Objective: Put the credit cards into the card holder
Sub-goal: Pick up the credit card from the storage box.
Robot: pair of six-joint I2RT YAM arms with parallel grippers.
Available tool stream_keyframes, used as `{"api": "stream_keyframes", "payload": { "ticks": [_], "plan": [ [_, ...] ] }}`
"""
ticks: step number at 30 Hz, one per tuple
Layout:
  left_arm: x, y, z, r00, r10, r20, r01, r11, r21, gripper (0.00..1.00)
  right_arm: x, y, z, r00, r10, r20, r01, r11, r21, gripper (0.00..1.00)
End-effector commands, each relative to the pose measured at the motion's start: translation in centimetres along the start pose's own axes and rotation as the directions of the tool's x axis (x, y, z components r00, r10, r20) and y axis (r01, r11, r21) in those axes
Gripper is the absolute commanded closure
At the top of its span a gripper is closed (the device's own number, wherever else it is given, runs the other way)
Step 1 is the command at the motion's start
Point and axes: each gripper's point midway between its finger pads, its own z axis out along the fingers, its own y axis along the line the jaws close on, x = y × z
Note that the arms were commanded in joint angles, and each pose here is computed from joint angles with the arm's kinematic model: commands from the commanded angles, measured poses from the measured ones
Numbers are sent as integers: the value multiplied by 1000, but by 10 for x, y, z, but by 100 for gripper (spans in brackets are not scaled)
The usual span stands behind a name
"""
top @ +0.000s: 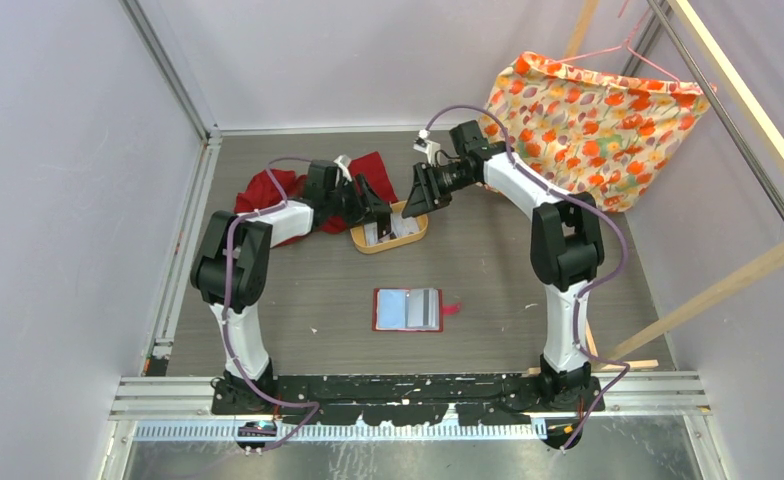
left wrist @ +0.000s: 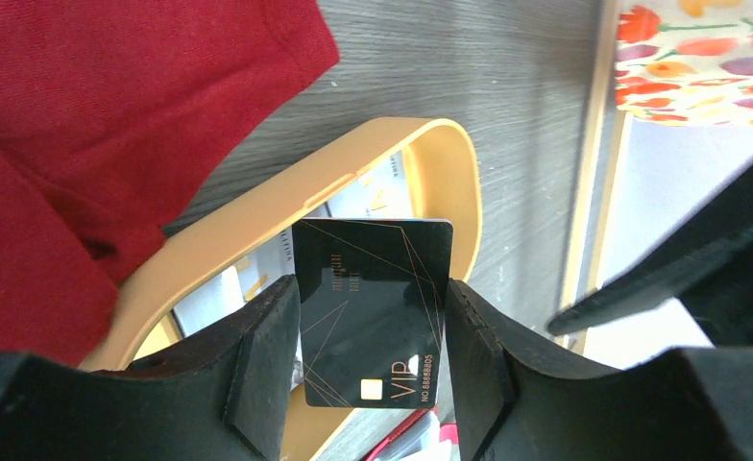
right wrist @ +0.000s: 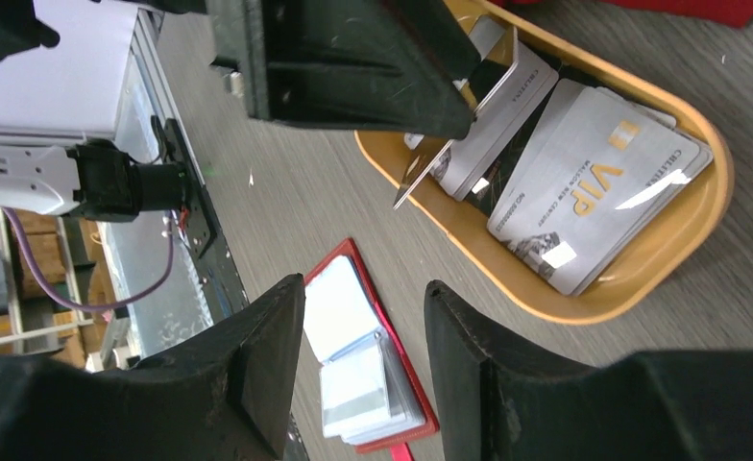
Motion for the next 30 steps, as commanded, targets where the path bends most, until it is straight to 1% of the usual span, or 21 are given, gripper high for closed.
{"api": "stream_keyframes", "payload": {
  "ticks": [1,7,18,26,30],
  "plan": [
    [-26,-37,-14,997,34,67,-47,981,187,66,-22,7,7,999,12,30,-11,999,-34,46],
    [-33,-41,-17,997,8,74,-28,961,275,68,-21,4,23,999,50,0,-49,995,-87,46],
    [-27,-34,-12,999,-6,32,-5,943,332,71,-27,10,36,993,115,-6,-113,971,-212,46],
    [-24,-33,-11,1000,-9,14,4,936,353,73,-26,3,44,989,147,-13,-146,967,-208,46],
    [-22,-32,-12,1000,-9,6,6,930,367,73,-24,-3,47,986,164,-19,-165,966,-201,48]
  ]
}}
